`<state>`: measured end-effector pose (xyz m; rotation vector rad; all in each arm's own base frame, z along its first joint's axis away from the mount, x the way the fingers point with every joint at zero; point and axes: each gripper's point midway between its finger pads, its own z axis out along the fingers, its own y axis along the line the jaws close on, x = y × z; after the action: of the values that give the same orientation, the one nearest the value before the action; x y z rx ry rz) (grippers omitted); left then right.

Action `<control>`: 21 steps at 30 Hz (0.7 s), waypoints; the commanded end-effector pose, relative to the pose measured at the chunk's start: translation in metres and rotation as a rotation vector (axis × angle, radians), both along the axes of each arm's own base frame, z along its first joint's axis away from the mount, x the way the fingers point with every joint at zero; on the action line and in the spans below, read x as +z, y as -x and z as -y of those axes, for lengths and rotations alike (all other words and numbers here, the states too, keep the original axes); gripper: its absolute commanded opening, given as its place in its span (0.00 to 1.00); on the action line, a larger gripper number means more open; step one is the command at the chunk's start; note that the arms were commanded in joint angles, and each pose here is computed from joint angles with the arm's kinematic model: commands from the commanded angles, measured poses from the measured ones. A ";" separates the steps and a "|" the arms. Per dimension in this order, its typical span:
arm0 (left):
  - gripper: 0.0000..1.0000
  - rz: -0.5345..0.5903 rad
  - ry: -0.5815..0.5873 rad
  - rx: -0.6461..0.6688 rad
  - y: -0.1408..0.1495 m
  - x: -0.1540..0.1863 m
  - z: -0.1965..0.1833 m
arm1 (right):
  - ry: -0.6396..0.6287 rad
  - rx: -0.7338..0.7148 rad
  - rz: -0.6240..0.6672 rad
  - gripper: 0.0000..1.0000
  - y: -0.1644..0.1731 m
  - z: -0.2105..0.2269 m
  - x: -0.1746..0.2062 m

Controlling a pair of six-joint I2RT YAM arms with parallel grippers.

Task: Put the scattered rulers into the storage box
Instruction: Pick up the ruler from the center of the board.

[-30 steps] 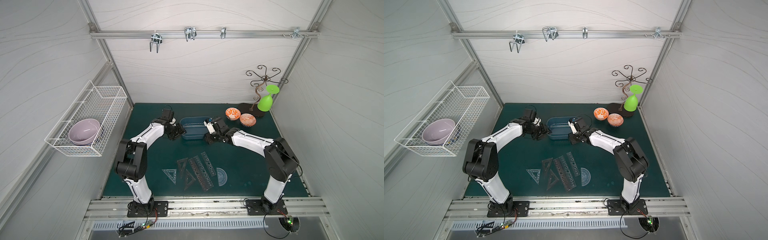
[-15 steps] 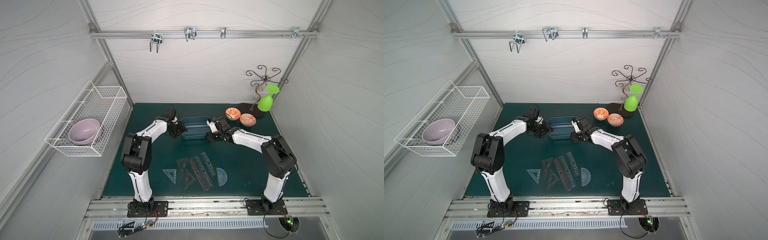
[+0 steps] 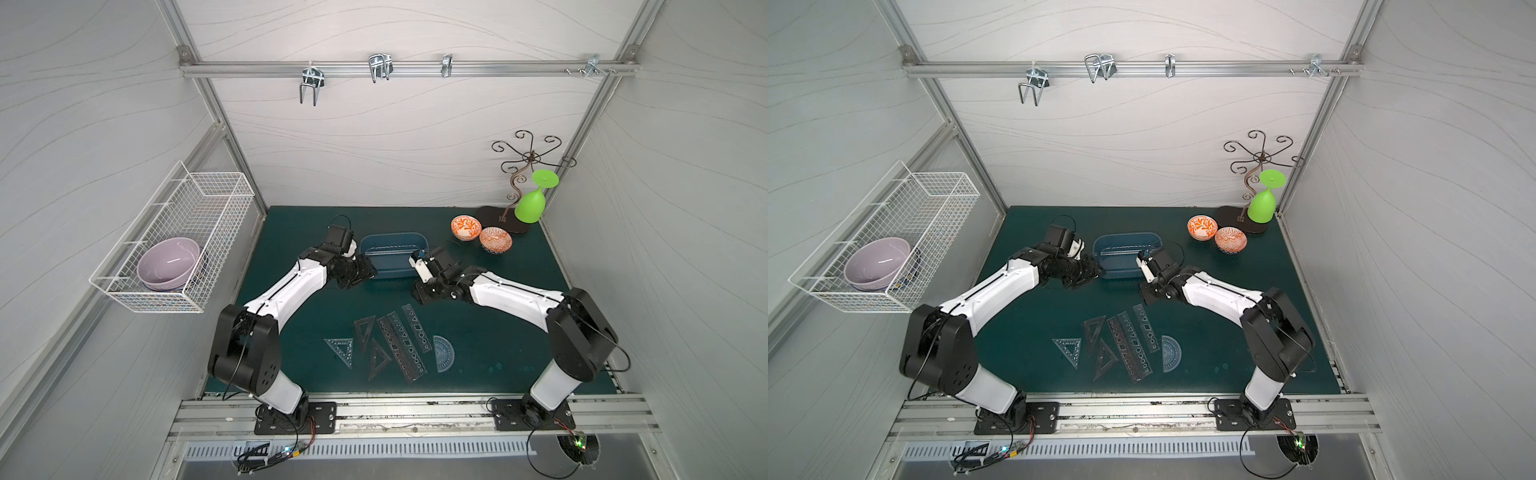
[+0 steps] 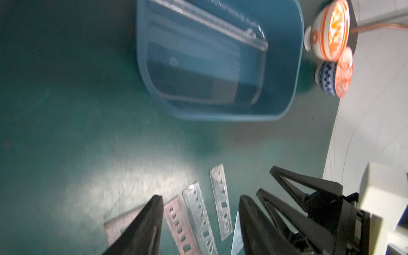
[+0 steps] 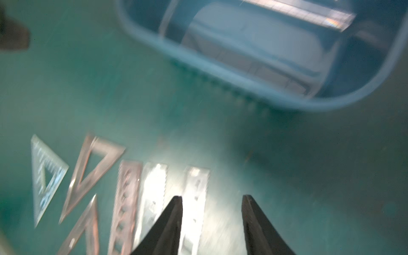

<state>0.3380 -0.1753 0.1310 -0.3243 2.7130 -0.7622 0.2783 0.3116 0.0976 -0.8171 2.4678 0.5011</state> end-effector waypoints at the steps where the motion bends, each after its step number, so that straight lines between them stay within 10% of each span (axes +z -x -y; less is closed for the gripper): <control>1: 0.59 -0.021 0.003 -0.031 0.018 -0.012 0.007 | 0.085 0.039 -0.085 0.50 0.044 0.013 -0.020; 21: 0.60 -0.021 0.009 -0.063 0.030 -0.023 0.007 | 0.272 0.016 -0.131 0.55 0.072 0.007 -0.071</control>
<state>0.3030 -0.1790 0.0961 -0.2982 2.8001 -0.7654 0.2055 0.3067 0.0327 -0.9599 2.6587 0.2709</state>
